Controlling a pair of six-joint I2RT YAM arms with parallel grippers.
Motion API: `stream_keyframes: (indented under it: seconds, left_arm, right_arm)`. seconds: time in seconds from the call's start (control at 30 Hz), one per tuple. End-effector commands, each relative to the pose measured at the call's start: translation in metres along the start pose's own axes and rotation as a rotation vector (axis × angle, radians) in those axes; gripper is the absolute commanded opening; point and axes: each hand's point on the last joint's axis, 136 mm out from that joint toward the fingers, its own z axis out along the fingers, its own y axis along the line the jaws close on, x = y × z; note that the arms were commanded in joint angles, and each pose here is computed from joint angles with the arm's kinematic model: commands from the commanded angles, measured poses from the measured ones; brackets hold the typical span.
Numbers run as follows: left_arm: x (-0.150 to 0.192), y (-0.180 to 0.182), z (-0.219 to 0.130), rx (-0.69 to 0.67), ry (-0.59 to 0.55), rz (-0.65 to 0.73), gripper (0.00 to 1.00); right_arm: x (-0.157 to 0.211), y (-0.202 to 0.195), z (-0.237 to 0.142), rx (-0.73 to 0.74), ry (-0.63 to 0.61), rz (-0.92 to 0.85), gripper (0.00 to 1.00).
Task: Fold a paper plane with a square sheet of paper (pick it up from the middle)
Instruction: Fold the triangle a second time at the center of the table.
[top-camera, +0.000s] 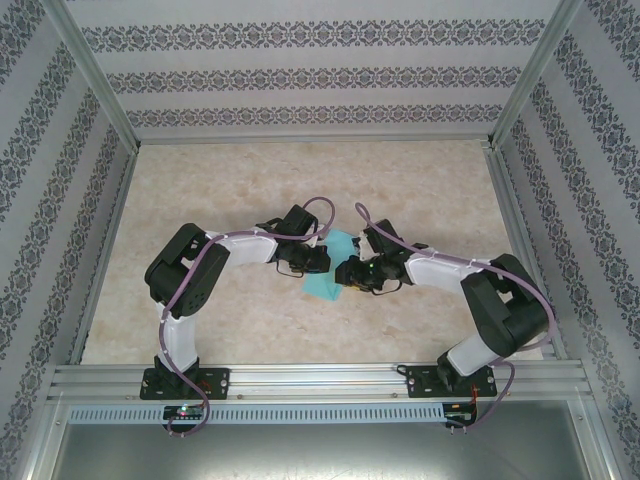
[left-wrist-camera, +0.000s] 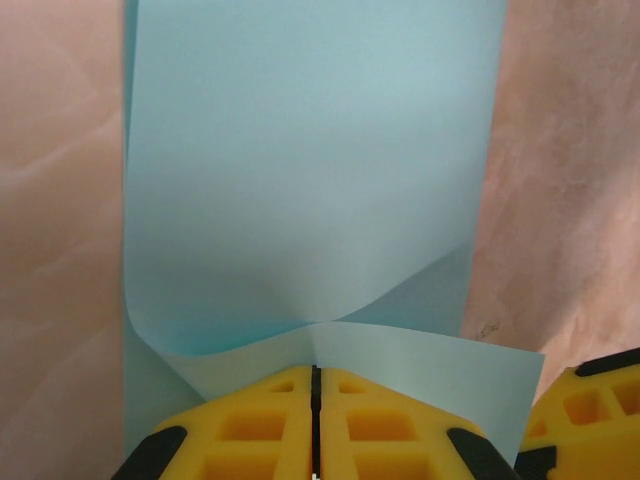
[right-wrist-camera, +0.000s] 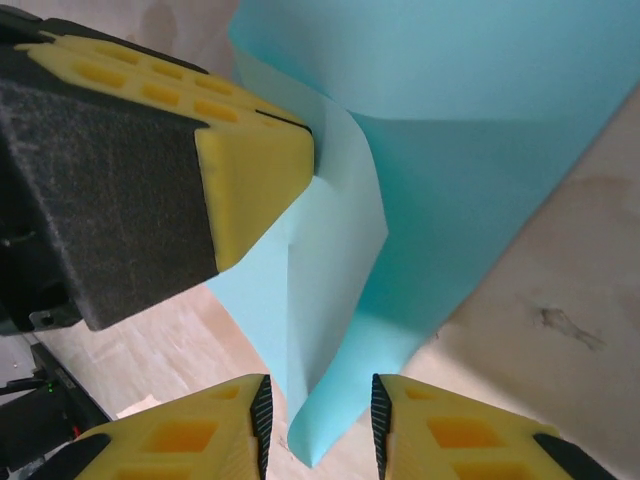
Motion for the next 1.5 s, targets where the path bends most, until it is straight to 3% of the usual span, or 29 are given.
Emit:
stream_keyframes:
  seconds: [0.0,0.27,0.47,1.47]
  left_arm:
    - [0.017,0.027,0.012,-0.069,0.057,-0.036,0.11]
    - [0.019,0.027,0.011,-0.063,0.064,-0.033,0.11]
    - [0.019,0.028,0.012,-0.064,0.067,-0.032,0.11]
    - [0.008,0.02,0.01,-0.042,0.051,-0.032,0.13]
  right_arm:
    - [-0.005,0.013,0.007,-0.056,0.01,0.0,0.33]
    - [-0.01,0.01,0.013,-0.054,0.01,0.009,0.16]
    - [-0.012,-0.001,0.013,-0.016,0.008,0.015,0.09]
    - [0.004,-0.051,0.015,0.205,0.055,-0.007,0.07]
